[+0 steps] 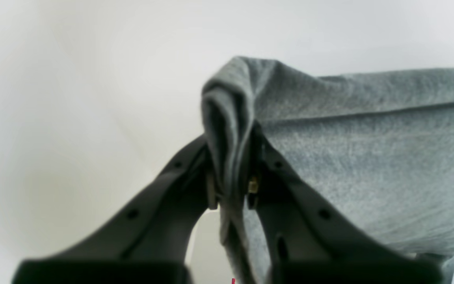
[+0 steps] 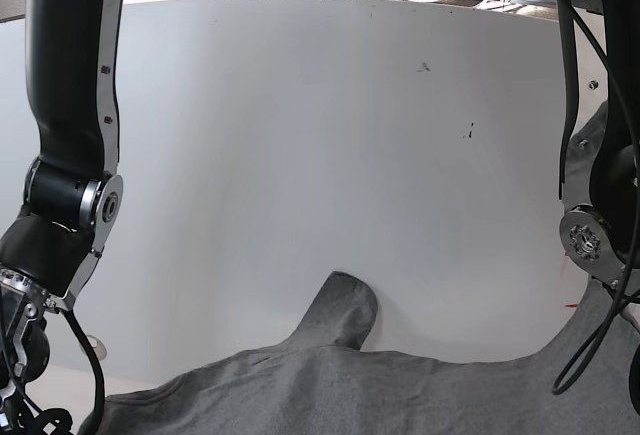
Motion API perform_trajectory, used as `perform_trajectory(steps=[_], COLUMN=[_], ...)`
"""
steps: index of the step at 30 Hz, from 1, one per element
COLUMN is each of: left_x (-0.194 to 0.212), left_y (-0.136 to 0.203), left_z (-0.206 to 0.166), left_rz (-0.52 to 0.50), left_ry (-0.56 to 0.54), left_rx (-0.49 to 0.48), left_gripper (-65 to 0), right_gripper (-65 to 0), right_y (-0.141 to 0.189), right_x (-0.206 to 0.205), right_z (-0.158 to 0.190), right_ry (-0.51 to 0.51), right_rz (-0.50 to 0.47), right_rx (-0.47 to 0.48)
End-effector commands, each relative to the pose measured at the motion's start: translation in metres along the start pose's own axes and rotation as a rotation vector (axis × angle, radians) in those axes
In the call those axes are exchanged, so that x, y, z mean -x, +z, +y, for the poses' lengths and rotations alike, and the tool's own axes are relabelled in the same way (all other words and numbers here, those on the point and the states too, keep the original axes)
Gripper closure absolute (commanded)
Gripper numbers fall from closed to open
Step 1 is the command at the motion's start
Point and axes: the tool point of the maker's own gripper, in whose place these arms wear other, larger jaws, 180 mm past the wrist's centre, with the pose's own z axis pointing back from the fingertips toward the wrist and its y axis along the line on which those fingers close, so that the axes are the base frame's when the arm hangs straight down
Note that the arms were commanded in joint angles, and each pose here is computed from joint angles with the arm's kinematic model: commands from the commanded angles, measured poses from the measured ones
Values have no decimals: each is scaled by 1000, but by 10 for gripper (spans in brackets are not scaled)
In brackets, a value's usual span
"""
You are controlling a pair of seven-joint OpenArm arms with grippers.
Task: Fold the T-shirt properly
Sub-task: 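Hold the shirt up with both grippers, letting it hang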
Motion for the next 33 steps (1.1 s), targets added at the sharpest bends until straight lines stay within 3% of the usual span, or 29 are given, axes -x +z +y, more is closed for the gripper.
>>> perform_trajectory(steps=[1, 10, 20, 33], left_x=[-9, 16, 12, -21], left_y=[2, -5, -5, -12], left_z=[11, 5, 5, 10], left_rz=[-12, 40, 22, -26], left_ry=[5, 7, 6, 46], left_rx=[-35, -18, -17, 14], left_gripper=[0, 0, 0, 0], right_gripper=[0, 0, 0, 0], right_y=[15, 21, 20, 27], right_x=[-8, -5, -7, -64], right_z=[-30, -29, -27, -54], right_ry=[11, 24, 25, 59], right_rz=[21, 41, 38, -29], right_rx=[93, 110, 106, 125])
